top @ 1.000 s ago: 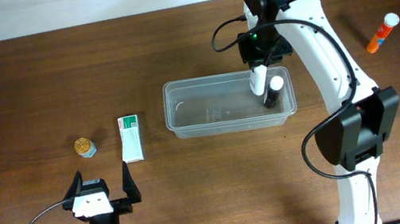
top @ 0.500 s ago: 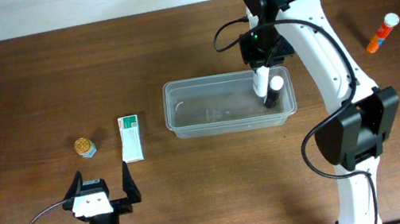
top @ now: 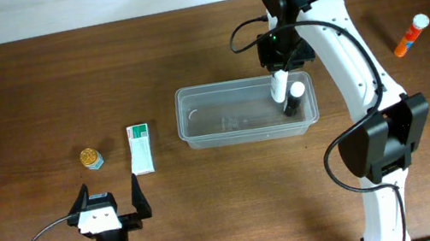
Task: Pack container
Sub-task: 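Lower the spray bottle into the container beside the brown bottle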
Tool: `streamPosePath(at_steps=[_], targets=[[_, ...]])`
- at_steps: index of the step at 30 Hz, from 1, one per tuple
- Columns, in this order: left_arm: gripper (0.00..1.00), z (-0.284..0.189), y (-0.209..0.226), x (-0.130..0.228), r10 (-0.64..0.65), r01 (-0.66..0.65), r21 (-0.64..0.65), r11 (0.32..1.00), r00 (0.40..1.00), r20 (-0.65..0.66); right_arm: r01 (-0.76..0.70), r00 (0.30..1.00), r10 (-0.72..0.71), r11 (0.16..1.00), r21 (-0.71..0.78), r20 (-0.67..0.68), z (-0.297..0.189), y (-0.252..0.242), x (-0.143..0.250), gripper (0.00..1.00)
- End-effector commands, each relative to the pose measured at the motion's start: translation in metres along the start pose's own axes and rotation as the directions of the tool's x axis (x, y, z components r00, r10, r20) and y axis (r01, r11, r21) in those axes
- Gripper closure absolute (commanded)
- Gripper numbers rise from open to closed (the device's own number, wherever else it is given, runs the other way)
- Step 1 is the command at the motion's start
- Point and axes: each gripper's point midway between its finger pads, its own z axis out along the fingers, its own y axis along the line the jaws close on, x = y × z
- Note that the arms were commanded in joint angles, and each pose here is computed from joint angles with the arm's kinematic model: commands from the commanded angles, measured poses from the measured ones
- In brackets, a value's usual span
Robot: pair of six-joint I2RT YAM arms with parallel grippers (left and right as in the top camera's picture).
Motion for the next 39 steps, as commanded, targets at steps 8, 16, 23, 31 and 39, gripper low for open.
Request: streamPosePath(at_steps=[8,16,23,31,39], targets=[[0.01,0.000,-0.001,0.000,0.011,-0.011,0.007,1.000,1.000,0.004,-0.005,1.000,0.005,1.000,0.027,-0.019,0.013,-0.002,0.003,0.80],[0.01,0.000,-0.001,0.000,0.011,-0.011,0.007,1.000,1.000,0.004,-0.004,1.000,0.005,1.000,0.021,-0.003,0.024,-0.001,-0.002,0.80],[0.01,0.000,-0.001,0.000,0.011,-0.011,0.007,1.000,1.000,0.004,-0.005,0.999,0.007,0.999,0.046,-0.043,0.039,-0.006,0.006,0.81],[0.01,0.000,-0.001,0.000,0.011,-0.011,0.007,1.000,1.000,0.003,-0.005,0.998,0.008,0.999,0.049,-0.055,0.052,-0.008,0.008,0.81],[0.01,0.000,-0.001,0.000,0.011,-0.011,0.007,1.000,1.000,0.004,-0.005,0.999,0.007,0.999,0.045,-0.040,0.053,-0.006,0.005,0.81]])
